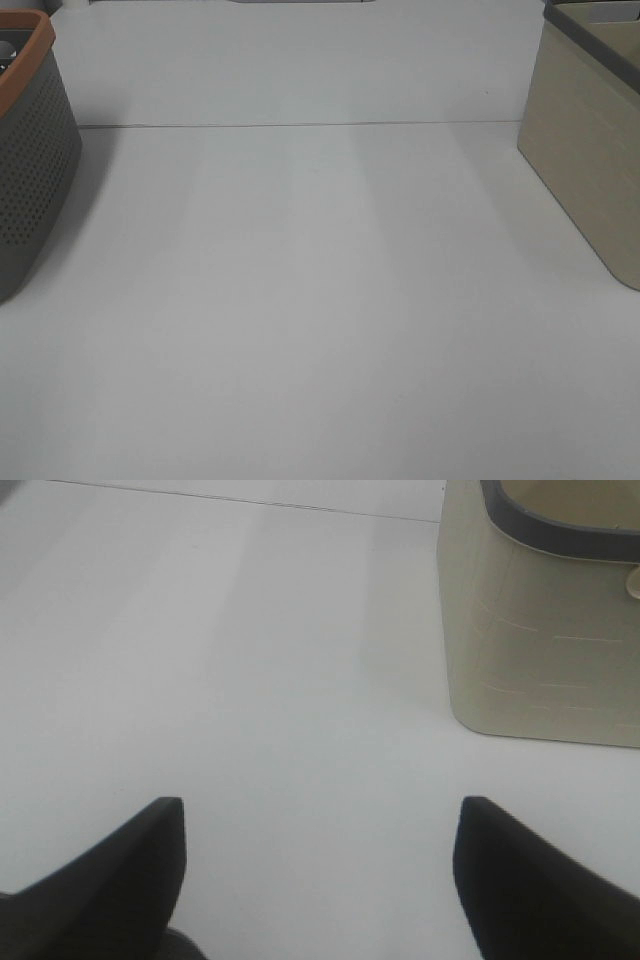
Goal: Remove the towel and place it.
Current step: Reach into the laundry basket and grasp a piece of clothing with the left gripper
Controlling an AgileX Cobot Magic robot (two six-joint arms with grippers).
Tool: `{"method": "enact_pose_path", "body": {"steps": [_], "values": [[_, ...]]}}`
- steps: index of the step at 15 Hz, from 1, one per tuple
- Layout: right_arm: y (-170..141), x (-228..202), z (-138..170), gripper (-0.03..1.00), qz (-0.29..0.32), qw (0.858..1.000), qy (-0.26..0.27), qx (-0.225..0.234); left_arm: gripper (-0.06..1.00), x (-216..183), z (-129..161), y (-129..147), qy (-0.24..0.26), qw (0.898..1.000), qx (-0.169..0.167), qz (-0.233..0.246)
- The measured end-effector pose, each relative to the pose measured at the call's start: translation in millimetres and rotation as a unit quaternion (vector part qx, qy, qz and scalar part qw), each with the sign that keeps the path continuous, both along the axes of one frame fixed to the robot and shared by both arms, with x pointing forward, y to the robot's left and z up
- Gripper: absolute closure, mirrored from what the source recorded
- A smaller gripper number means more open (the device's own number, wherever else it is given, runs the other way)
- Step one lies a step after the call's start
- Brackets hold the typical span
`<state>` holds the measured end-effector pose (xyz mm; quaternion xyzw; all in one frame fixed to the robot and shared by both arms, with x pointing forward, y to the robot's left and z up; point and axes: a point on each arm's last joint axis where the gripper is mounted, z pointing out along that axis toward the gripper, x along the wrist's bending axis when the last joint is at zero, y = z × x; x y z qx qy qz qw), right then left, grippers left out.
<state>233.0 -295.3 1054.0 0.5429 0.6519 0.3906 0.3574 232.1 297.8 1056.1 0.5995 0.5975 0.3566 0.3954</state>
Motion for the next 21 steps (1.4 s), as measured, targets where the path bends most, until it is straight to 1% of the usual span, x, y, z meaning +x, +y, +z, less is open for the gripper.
{"method": "enact_pose_path", "body": {"steps": [17, 18, 21], "values": [[0.0, 0.0, 0.0, 0.23, 0.0, 1.0, 0.0, 0.0, 0.22, -0.5, 1.0, 0.0, -0.002, 1.0, 0.0, 0.0], [0.0, 0.0, 0.0, 0.23, 0.0, 1.0, 0.0, 0.0, 0.22, -3.8, 9.3, 0.4, -0.012, 1.0, 0.002, 0.001], [0.0, 0.0, 0.0, 0.23, 0.0, 1.0, 0.0, 0.0, 0.22, -0.3, 24.7, 1.7, -0.009, 1.0, 0.009, 0.006]]}}
